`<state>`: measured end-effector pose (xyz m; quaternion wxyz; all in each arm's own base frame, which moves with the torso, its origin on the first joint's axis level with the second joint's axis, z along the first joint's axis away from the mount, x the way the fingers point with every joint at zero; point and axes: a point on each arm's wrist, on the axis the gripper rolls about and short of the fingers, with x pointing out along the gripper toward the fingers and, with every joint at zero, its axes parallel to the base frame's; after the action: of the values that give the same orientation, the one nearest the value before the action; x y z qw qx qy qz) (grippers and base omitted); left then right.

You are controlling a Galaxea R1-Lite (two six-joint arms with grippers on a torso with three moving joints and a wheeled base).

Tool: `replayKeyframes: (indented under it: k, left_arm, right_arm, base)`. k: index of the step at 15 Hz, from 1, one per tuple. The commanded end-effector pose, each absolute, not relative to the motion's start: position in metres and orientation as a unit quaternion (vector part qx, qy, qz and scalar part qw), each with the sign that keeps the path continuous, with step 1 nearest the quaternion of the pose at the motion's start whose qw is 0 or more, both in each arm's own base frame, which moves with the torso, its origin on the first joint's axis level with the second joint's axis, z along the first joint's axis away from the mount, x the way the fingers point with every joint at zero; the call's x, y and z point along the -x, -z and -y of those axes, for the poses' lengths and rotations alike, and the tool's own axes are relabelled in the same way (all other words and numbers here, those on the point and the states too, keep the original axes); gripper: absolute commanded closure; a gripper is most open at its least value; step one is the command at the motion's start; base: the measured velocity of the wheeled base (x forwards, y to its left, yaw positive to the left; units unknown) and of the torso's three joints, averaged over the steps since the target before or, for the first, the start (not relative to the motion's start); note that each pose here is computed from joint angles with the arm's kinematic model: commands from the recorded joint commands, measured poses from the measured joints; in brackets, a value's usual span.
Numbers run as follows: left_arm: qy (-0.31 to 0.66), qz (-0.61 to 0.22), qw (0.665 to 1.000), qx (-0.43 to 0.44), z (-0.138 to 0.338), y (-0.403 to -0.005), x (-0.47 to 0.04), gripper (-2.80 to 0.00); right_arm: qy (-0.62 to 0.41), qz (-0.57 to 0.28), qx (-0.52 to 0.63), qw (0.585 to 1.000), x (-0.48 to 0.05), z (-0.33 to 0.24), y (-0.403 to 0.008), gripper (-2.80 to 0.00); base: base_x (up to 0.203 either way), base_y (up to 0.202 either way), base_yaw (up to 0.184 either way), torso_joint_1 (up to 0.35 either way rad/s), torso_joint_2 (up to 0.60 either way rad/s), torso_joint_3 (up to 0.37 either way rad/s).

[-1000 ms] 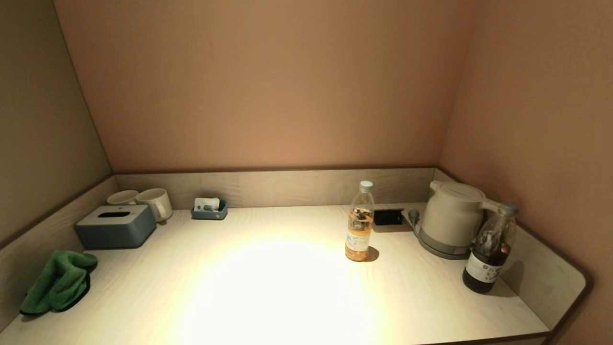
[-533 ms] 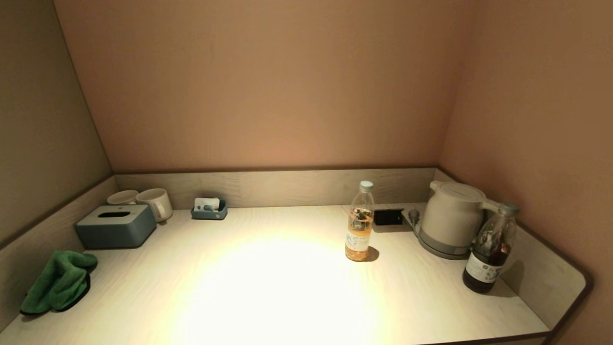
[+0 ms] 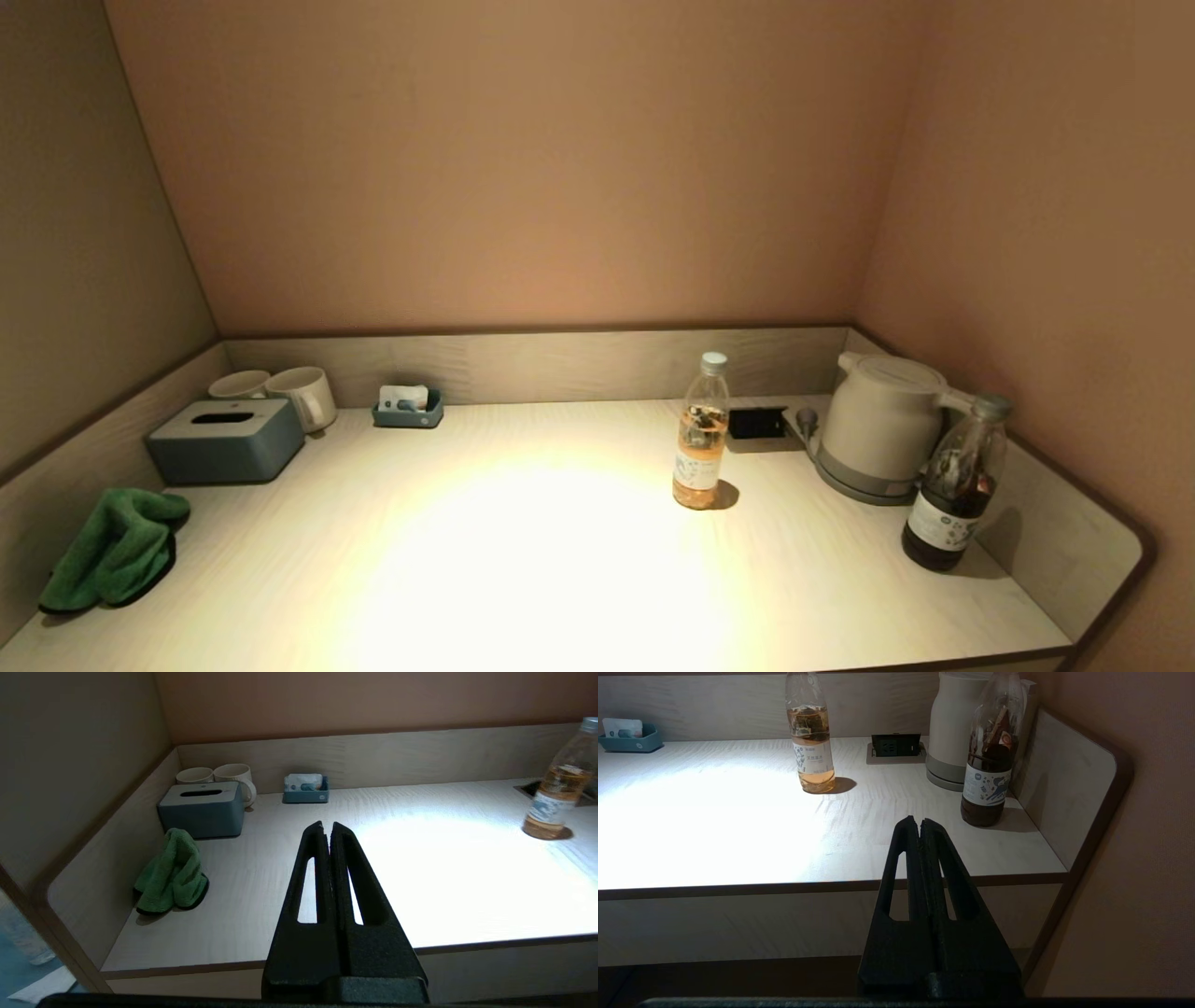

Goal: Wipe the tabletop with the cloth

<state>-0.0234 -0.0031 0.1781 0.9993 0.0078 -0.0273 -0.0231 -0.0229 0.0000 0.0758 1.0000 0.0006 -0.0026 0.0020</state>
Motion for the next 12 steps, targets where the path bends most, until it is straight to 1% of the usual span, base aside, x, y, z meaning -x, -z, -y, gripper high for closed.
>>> replayKeyframes:
  k: [1, 8, 10, 12]
  left_arm:
    - [0.046, 0.029, 0.998, -0.008, 0.003, -0.173, 0.027, 0.00]
    - [0.051, 0.038, 0.998, -0.010, 0.003, -0.155, 0.032, 0.00]
    - [0.051, 0.060, 0.997, -0.013, 0.003, -0.151, 0.040, 0.00]
    - [0.023, 0.083, 0.995, -0.047, 0.002, -0.149, 0.047, 0.00]
  right_arm:
    - [-0.002, 0.002, -0.001, 1.000, 0.023, 0.000, -0.076, 0.00]
    - [-0.002, 0.002, -0.001, 1.000, 0.023, 0.000, -0.076, 0.00]
    - [-0.002, 0.002, -0.001, 1.000, 0.023, 0.000, -0.076, 0.00]
    - [-0.002, 0.002, -0.001, 1.000, 0.023, 0.000, -0.076, 0.00]
  base:
    - [0.000, 0.000, 0.000, 0.000, 0.00, 0.000]
    - [0.000, 0.000, 0.000, 0.000, 0.00, 0.000]
    - [0.000, 0.000, 0.000, 0.000, 0.00, 0.000]
    - [0.000, 0.000, 0.000, 0.000, 0.00, 0.000]
